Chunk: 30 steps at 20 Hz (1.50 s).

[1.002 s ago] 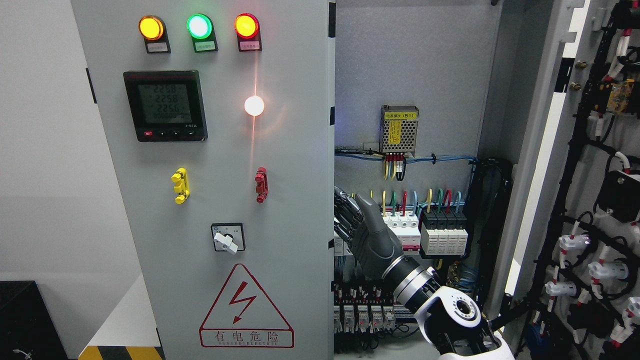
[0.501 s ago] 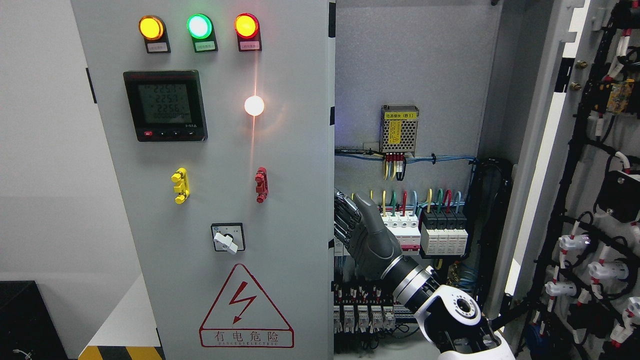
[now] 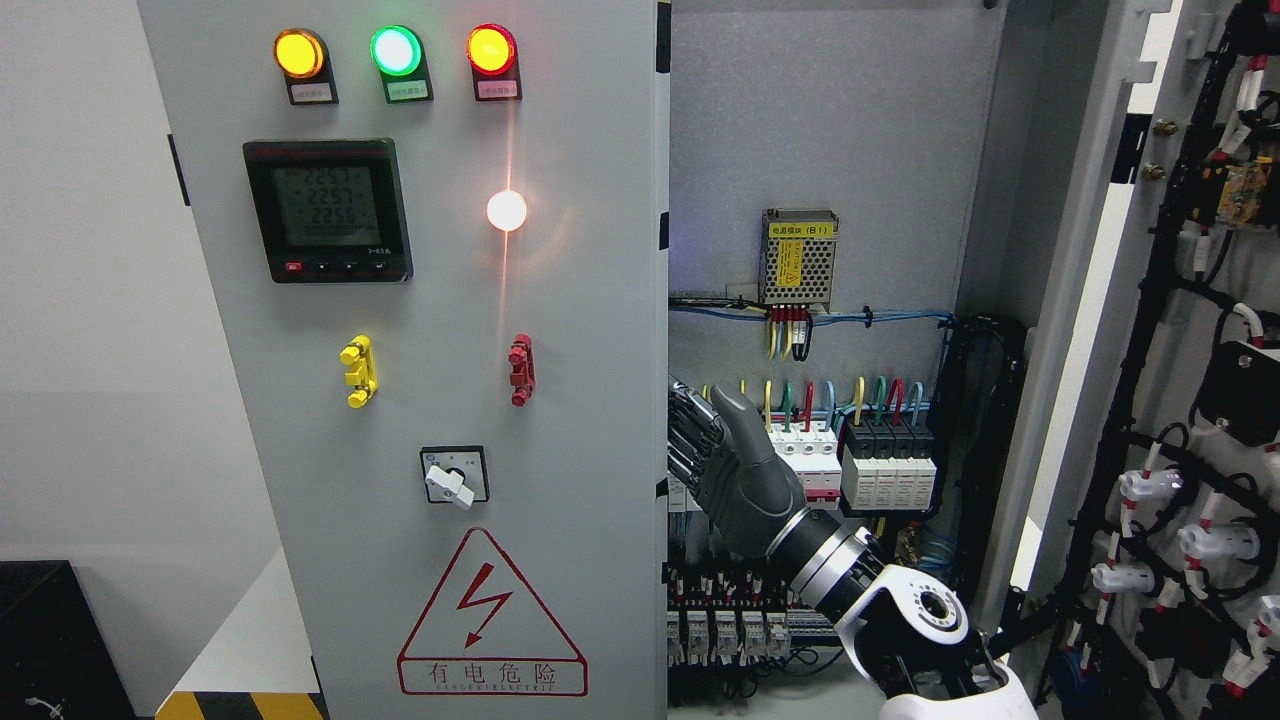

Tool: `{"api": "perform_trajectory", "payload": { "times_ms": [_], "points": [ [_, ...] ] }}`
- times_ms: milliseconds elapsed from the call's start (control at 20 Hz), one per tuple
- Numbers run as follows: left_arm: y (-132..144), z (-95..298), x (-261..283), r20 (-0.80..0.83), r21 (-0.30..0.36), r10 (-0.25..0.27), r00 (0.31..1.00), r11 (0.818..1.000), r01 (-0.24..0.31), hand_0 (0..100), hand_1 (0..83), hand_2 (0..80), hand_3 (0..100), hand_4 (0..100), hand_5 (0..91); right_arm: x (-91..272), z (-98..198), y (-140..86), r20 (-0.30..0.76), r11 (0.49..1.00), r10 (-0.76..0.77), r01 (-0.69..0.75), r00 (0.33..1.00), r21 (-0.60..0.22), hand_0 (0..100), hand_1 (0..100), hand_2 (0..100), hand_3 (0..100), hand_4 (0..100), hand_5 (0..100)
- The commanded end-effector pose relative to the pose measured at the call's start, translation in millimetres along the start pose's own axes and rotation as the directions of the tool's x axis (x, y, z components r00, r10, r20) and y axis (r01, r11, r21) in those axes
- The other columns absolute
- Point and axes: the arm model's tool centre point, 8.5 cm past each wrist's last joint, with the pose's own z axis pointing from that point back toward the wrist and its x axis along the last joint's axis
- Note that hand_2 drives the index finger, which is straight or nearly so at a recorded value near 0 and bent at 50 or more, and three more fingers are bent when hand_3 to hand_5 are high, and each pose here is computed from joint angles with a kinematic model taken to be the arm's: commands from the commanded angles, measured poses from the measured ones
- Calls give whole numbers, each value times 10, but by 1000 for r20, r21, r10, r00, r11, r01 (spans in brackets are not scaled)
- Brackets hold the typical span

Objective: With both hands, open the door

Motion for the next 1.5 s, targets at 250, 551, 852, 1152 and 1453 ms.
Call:
{"api": "perform_trajectory", "payload": {
  "times_ms": [250,551,852,1152,1453],
  "points": [
    [0,0,-1,-1,0,0,1000,1000,0,0,0,0,0,0,0,-36,-19,37,-7,1000,-5,5,1000,16,191,0,0,0,0,0],
    [0,0,-1,-1,0,0,1000,1000,0,0,0,0,0,0,0,-26,-19,86,-5,998,-4,4,1000,70,191,0,0,0,0,0],
    [0,0,-1,-1,0,0,1000,1000,0,0,0,0,0,0,0,-17,-20,94,-3,997,-2,2,1000,76,191,0,0,0,0,0],
    [0,0,-1,-1,0,0,1000,1000,0,0,0,0,0,0,0,5,-16,102,4,997,4,-4,1000,78,191,0,0,0,0,0],
    [0,0,-1,-1,0,0,1000,1000,0,0,0,0,0,0,0,39,94,221,17,994,34,-35,999,105,191,0,0,0,0,0]
  ]
}}
